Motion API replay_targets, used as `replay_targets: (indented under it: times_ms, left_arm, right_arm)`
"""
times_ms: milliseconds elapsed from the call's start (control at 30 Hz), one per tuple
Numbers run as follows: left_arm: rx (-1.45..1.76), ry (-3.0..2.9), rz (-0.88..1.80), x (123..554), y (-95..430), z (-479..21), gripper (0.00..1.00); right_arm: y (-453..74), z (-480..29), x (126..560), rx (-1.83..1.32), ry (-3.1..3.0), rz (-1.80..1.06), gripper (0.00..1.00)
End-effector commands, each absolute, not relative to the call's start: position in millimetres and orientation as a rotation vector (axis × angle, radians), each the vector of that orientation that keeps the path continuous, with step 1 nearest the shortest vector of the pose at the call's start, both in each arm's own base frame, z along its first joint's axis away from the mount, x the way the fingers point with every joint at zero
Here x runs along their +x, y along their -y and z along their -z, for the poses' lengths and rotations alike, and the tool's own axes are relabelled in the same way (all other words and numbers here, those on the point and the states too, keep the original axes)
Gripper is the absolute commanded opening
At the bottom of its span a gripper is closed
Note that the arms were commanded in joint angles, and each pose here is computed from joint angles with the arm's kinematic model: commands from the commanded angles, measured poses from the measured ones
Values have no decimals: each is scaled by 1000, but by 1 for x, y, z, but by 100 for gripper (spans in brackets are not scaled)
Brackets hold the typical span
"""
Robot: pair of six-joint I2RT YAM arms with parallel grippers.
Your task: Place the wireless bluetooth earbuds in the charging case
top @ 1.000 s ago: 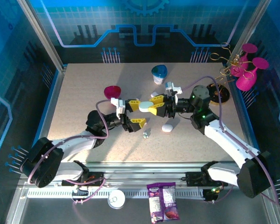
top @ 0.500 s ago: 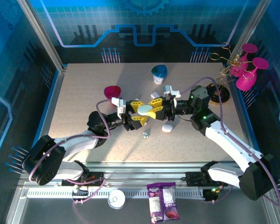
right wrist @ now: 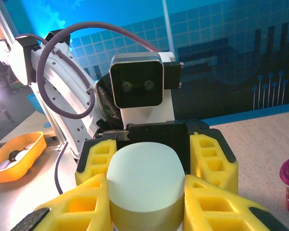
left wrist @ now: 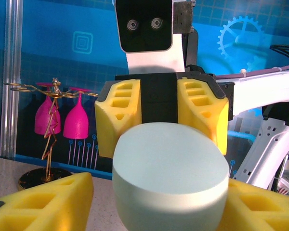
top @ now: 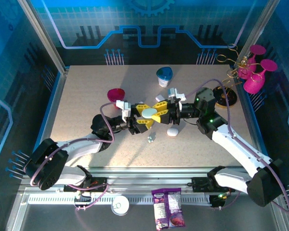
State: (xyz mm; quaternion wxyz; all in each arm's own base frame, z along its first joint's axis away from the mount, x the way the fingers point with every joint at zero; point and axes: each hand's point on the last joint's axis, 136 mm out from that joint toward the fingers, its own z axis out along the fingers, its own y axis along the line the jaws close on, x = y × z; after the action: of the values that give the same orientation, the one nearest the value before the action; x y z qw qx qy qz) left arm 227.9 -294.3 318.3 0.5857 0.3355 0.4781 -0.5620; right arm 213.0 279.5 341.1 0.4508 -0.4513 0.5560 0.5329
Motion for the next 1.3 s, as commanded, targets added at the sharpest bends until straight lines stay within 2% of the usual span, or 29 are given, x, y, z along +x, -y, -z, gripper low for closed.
replay_targets:
  times_ms: [0,167,467,600,633,700,767,1033,1167,1267]
  left_arm:
    - [798,-1029,1305,223,295,-339,56]
    - [802,-1032,1308,222,296,-338,50]
    - [802,-1052,1303,224,297,-333,51]
    - [810,-1057,1305,224,298,-331,38]
    - [811,-1055,1305,224,298,-331,39]
    - [812,-1058,1303,224,298,-331,49]
    - [811,-1063,1300,225,299,-329,53]
    - [808,-1060,1298,225,298,-330,47]
    - [801,-1056,1296,225,297,-332,54]
    - [791,-1058,1294,225,296,-333,53]
  right_arm:
    - [-283,-353,209,-1143,-1326,-1303,26]
    - [-284,-352,209,-1145,-1328,-1301,26]
    - [-285,-344,211,-1146,-1366,-1287,26]
    - [-285,-345,211,-1145,-1366,-1286,26]
    - [-285,-346,211,-1143,-1365,-1286,26]
    - [-285,-350,211,-1132,-1357,-1291,26]
    - [-285,-355,210,-1123,-1331,-1299,26]
    - [-287,-352,213,-1118,-1337,-1305,26]
    - [-287,-347,213,-1127,-1351,-1295,26]
    - [-287,-345,214,-1130,-1359,-1284,26]
